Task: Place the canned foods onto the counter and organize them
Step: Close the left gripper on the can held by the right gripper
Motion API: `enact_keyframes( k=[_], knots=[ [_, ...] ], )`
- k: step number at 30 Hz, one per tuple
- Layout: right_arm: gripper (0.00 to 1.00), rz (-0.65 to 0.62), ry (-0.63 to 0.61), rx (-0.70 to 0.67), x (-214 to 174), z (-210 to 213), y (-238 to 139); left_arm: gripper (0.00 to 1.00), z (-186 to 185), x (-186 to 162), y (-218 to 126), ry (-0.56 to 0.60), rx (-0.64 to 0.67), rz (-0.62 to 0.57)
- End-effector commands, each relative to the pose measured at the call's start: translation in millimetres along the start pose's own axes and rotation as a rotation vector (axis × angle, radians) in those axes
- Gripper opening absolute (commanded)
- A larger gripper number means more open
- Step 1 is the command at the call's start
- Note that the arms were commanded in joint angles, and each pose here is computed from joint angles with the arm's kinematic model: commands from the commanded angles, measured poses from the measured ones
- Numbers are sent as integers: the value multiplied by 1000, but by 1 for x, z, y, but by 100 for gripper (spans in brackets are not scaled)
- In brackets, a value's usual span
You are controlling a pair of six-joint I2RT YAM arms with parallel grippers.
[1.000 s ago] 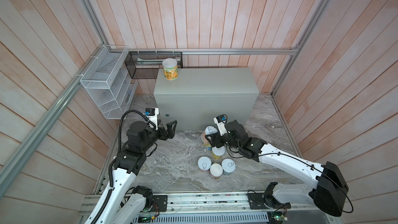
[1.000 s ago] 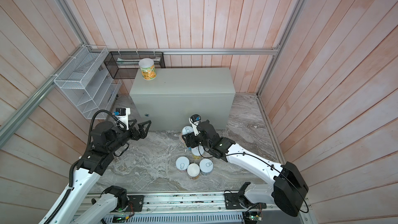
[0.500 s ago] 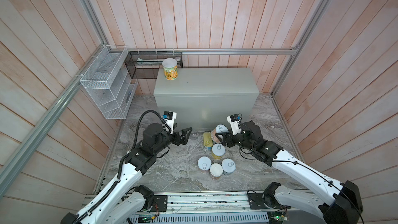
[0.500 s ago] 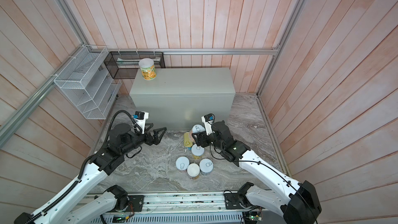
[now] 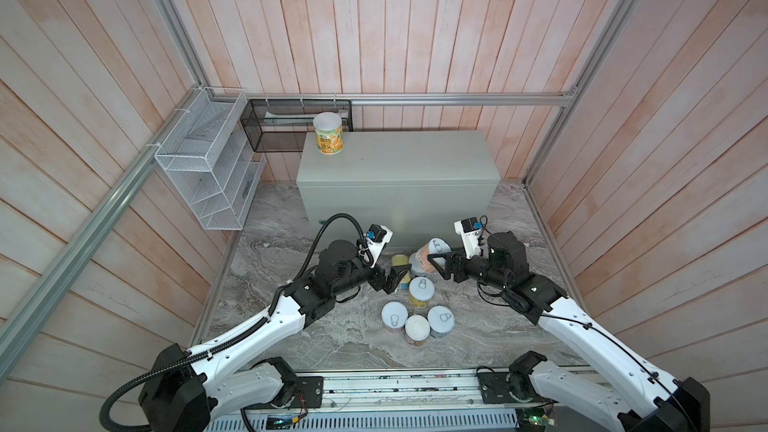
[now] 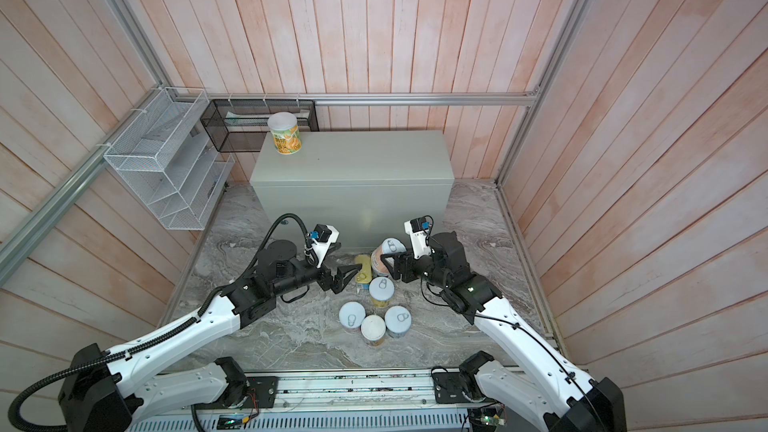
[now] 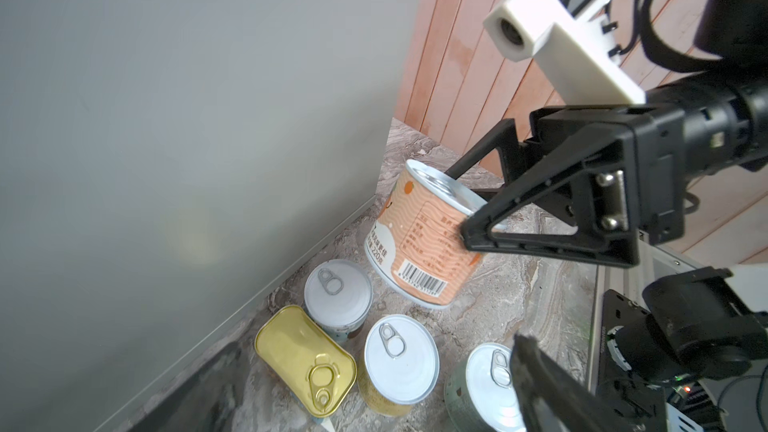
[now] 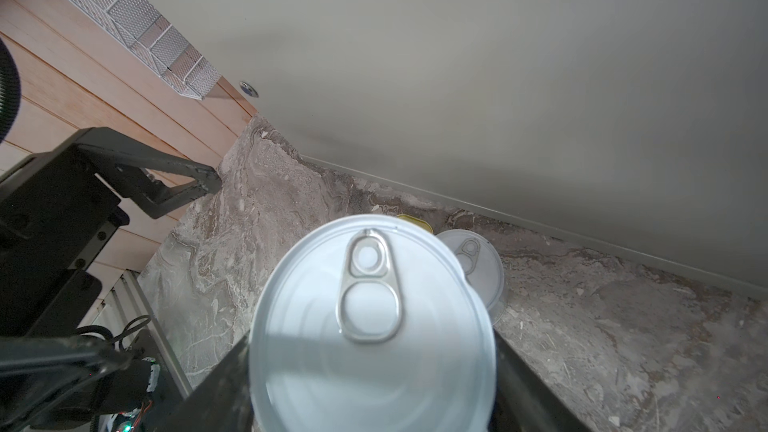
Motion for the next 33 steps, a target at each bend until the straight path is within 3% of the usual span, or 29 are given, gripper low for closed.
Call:
enact_keyframes(
  k=[1, 33],
  knots=[
    [61, -45, 0, 101, 13, 16, -10, 100, -8, 5, 4, 73, -56, -62],
    [61, 17, 38, 198, 8, 24, -3, 100, -23, 4, 55, 138, -248, -81]
  ],
)
Point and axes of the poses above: each gripper's point midway between its finger pads, its own y axis out along the fingers, its own z axis along the line the jaws close on, x = y × z, the point moved 4 cm from there along -y, back along the fingers, and after that the axes turned 5 degrees about y, right-handed, at the moved point
